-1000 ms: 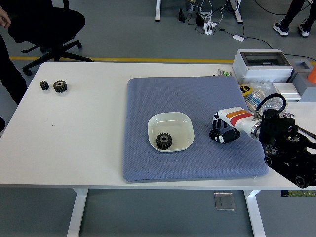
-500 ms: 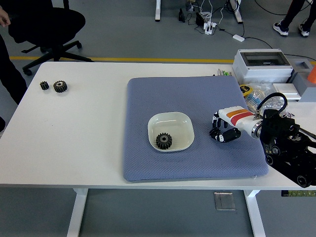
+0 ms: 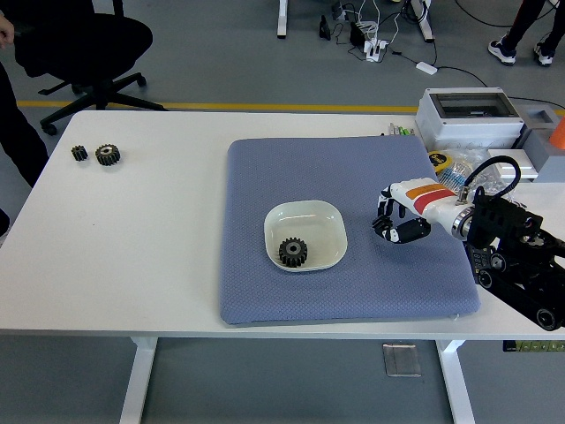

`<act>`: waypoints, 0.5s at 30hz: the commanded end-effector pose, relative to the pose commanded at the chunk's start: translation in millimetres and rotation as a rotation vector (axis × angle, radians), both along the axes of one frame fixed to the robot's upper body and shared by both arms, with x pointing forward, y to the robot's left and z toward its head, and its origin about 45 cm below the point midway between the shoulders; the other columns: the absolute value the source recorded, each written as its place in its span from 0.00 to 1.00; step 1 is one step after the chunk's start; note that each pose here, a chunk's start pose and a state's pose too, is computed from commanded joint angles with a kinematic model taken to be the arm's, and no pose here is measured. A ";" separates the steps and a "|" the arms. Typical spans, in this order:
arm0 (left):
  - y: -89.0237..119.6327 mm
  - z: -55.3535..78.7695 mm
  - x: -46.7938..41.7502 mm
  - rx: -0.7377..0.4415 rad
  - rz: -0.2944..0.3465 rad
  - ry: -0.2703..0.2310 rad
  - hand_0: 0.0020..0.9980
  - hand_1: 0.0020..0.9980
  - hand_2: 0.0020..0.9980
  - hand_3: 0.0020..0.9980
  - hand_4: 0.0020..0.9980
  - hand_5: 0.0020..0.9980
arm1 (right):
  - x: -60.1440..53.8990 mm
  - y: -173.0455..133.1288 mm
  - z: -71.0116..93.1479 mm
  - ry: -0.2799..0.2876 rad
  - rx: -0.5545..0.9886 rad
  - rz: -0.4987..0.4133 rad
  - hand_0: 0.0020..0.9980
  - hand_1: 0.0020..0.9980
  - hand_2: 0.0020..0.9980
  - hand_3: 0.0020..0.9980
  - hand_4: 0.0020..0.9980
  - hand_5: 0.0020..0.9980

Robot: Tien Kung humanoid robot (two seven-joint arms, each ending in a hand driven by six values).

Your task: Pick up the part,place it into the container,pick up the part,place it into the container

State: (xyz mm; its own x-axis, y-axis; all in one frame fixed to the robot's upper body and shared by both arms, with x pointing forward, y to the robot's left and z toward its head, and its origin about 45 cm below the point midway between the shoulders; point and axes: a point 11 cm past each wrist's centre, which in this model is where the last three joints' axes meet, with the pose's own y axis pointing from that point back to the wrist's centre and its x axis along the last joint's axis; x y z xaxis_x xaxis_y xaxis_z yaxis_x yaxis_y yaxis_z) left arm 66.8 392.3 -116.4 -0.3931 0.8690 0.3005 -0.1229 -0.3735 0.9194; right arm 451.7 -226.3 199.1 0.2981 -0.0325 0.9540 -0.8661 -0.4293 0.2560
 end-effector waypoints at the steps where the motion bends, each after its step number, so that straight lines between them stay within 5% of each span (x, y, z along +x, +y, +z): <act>1: 0.1 0.0 -0.1 0.000 0.001 0.000 0.75 0.75 0.79 0.59 0.67 0.60 | -0.2 4.6 4.8 -0.012 0.009 0.010 0.18 0.40 0.49 0.49 0.73 0.27; 8: 0.4 -0.1 -1.5 0.001 0.004 0.002 0.75 0.75 0.79 0.59 0.67 0.60 | -4.5 47.9 32.1 -0.076 0.066 0.107 0.19 0.40 0.49 0.50 0.73 0.27; 15: 0.8 0.0 -1.3 0.001 0.006 0.000 0.75 0.75 0.79 0.59 0.67 0.60 | -15.8 91.0 37.7 -0.081 0.069 0.211 0.19 0.41 0.49 0.51 0.73 0.27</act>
State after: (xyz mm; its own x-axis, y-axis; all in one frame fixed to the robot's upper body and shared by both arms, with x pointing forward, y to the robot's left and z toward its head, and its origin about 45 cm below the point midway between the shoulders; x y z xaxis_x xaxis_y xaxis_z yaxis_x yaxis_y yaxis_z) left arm 65.5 393.1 -116.4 -0.3984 0.8662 0.3017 -0.1203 -0.3755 0.9190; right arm 435.9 -135.3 236.8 0.2279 -0.0438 0.9727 -0.7716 -0.6175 0.1530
